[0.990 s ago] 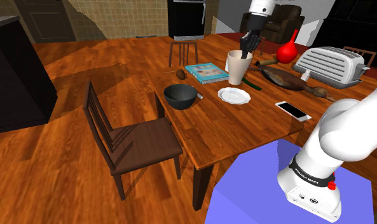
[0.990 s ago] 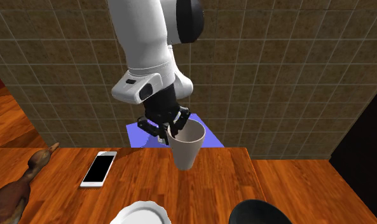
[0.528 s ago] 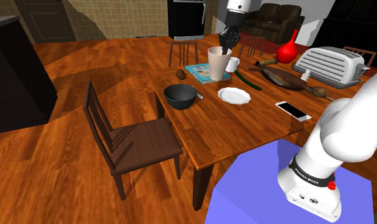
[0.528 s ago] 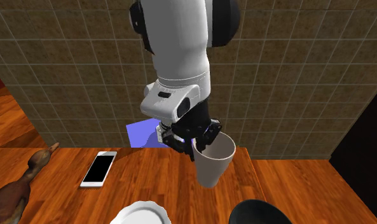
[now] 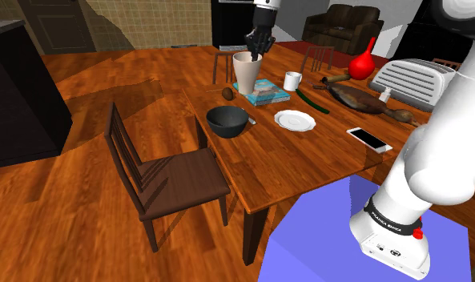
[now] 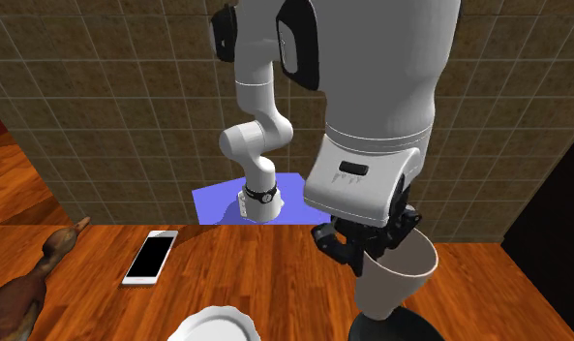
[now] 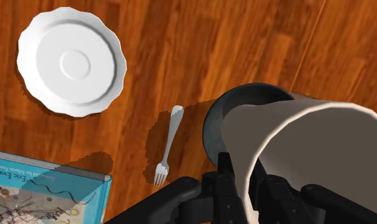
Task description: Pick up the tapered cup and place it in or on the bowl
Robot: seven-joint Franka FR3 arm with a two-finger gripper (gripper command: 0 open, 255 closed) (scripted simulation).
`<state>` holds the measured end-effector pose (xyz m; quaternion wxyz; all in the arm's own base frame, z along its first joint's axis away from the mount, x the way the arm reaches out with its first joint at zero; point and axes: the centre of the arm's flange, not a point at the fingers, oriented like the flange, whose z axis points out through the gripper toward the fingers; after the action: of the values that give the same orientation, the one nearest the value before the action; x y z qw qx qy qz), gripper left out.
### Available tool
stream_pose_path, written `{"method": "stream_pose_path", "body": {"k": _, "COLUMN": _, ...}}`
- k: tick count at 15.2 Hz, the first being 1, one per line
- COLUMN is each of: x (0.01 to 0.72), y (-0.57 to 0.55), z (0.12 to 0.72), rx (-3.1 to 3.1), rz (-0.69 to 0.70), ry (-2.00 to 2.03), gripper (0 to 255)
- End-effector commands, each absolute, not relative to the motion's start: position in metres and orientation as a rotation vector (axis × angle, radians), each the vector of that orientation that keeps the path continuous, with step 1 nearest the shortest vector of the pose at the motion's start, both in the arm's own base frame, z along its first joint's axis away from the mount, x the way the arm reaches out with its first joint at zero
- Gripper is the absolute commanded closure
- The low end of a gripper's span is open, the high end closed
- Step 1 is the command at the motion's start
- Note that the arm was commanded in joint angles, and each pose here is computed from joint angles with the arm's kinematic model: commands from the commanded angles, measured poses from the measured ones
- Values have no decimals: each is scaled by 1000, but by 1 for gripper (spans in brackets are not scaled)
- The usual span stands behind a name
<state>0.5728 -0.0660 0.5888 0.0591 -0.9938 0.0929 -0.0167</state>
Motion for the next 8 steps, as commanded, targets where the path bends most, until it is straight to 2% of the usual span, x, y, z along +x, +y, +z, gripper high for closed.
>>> {"method": "stream_pose_path", "body": {"k": 1, "x": 597, "y": -52, "z": 590, "rx": -3009, "rz": -50, "ry": 281, "gripper": 255}}
{"method": "stream_pose_path", "body": {"k": 4, "x": 633, "y": -32, "z": 594, "rx": -3009, "rz": -50, "ry": 281, "gripper": 255}}
{"method": "stream_pose_path", "body": {"k": 8, "x": 633, "y": -32, "z": 573, "rx": -3009, "rz": -50, "ry": 281, "gripper": 255}}
